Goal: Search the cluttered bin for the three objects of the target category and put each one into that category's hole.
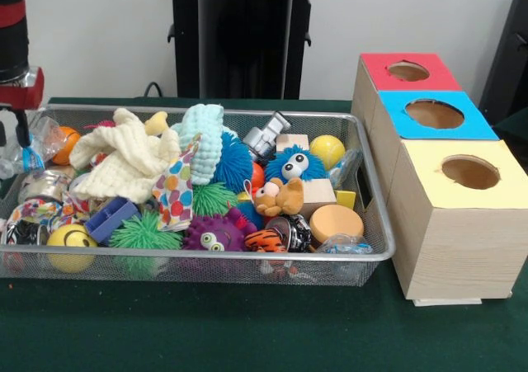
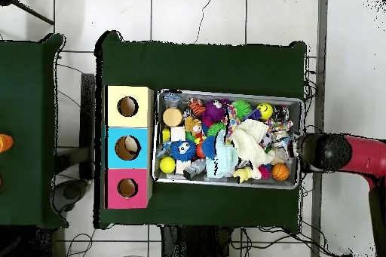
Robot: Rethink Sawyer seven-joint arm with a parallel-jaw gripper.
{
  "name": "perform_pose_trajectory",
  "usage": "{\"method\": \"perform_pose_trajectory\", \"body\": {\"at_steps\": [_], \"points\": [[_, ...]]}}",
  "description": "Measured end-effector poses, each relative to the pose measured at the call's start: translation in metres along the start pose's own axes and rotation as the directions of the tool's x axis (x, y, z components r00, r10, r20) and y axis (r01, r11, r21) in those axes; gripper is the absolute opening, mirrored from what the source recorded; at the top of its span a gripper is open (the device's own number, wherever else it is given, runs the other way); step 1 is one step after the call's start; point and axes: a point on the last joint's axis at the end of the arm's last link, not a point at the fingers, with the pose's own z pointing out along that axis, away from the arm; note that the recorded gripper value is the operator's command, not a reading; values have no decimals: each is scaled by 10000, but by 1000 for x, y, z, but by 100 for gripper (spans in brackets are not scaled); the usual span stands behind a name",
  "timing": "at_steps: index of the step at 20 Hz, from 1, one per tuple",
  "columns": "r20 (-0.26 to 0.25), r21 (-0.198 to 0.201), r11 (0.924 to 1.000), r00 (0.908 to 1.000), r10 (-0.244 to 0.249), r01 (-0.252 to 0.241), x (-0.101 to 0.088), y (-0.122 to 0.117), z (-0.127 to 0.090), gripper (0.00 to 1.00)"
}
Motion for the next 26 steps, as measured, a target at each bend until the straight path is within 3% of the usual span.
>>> {"method": "perform_pose_trajectory", "body": {"at_steps": [15, 20, 26], "points": [[-673, -6, 9994, 9971, -358, 358, 30, 26, -12, 0], [-1057, -167, 9982, 9926, -592, 578, 46, 48, -15, 0], [-1642, -584, 9945, 9818, -950, 865, 67, 91, -21, 0]]}}
